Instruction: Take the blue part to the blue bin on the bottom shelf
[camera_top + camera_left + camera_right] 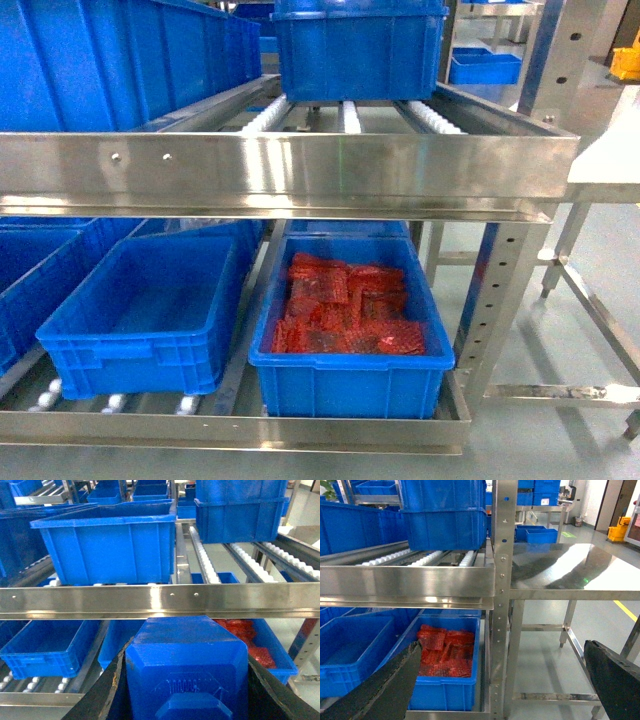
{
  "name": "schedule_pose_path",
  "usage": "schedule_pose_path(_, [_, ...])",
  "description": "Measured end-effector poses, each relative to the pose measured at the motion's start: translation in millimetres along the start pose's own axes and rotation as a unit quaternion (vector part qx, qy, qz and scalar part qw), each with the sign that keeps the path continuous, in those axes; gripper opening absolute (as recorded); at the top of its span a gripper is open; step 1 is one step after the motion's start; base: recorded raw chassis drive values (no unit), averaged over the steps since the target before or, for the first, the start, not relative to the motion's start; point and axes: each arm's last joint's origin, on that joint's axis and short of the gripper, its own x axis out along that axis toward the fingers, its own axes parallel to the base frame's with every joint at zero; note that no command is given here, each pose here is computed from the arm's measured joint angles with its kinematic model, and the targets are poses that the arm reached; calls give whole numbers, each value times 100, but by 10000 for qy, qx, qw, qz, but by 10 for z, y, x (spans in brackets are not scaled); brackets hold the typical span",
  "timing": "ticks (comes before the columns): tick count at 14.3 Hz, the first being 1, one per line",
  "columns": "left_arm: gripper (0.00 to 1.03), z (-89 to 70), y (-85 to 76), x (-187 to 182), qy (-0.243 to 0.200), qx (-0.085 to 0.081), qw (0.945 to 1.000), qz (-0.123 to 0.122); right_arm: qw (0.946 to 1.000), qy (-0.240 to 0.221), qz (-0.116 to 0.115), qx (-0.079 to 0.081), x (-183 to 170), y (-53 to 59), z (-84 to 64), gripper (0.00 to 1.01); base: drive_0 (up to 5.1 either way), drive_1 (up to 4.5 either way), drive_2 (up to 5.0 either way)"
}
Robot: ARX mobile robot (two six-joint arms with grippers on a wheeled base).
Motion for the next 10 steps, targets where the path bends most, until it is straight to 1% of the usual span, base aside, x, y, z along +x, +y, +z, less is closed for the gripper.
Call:
schedule_pose_path(7, [44, -1, 1, -4, 0, 0, 10000, -2, 10000, 15, -6, 0, 0, 0, -3, 98, -510, 236, 236])
schedule_pose_path(9, [44, 1, 1, -4, -9, -3, 10000, 0, 10000, 4, 13, 0, 0, 1, -1, 98, 0, 0, 0])
schedule_pose_path(10, [44, 1, 4, -5, -8, -4, 10000, 56, 10000, -13, 21, 0, 0, 1, 3, 98, 0, 0, 0])
